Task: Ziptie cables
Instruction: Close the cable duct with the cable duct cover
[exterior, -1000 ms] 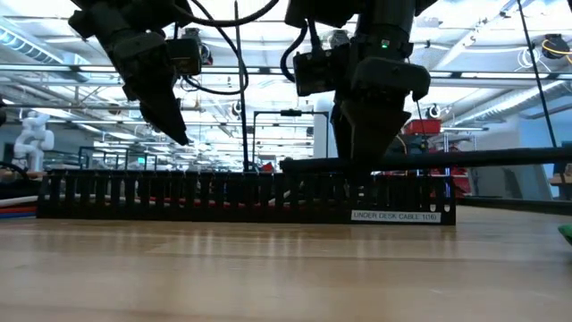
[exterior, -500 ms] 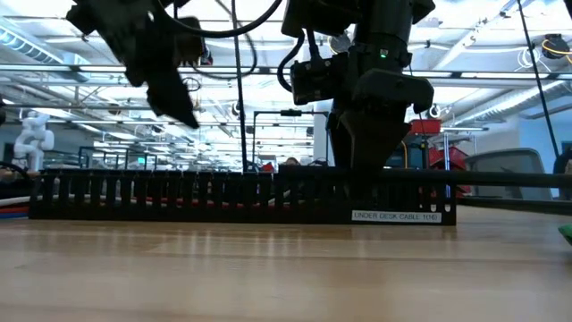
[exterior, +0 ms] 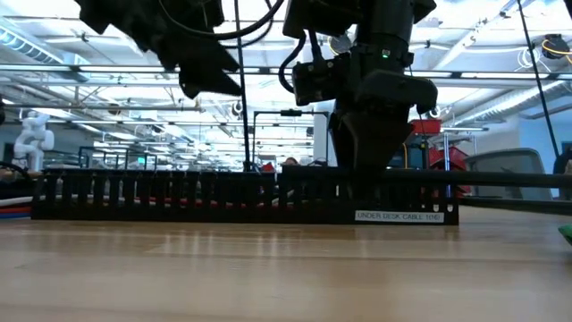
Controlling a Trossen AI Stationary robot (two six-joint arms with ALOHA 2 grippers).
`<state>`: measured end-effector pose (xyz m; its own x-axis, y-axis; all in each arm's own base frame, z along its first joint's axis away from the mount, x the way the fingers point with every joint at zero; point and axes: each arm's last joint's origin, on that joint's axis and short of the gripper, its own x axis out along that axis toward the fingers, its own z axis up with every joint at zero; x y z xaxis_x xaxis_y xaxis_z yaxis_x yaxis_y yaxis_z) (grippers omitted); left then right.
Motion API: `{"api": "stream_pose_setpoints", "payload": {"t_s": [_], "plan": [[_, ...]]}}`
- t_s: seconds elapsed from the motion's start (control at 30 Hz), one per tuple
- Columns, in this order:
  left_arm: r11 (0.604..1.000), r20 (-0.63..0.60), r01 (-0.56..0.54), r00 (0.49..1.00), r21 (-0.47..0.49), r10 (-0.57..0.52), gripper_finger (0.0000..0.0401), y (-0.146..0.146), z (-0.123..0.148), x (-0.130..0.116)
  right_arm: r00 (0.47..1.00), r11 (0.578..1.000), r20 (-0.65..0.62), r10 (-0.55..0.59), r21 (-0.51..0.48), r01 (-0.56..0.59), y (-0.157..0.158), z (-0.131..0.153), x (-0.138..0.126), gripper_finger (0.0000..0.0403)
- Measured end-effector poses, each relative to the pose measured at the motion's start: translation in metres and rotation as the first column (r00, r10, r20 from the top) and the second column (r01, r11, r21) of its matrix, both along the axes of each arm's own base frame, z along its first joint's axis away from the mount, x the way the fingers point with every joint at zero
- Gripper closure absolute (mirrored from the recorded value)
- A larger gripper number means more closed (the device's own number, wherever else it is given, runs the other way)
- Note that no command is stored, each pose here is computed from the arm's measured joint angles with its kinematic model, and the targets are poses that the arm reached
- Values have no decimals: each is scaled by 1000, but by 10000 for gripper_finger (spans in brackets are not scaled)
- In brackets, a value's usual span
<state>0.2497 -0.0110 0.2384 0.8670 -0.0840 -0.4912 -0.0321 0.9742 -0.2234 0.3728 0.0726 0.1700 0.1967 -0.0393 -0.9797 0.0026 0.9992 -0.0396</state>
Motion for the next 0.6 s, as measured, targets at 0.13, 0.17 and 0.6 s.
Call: {"api": "stream_pose_setpoints", "payload": {"t_s": [0.13, 0.17, 0.6], "plan": [[999, -68, 24, 997, -32, -26, 163, -5, -14, 7, 1000, 1000, -3, 10, -3, -10, 0, 2, -1, 179], [999, -83, 22, 996, -47, -25, 163, -7, -17, 8, 1000, 1000, -6, 20, -5, -20, 0, 4, -3, 179], [997, -129, 37, 991, -73, -46, 163, -16, -27, 11, 996, 997, 59, 70, -34, -68, -2, 32, -11, 179]]}}
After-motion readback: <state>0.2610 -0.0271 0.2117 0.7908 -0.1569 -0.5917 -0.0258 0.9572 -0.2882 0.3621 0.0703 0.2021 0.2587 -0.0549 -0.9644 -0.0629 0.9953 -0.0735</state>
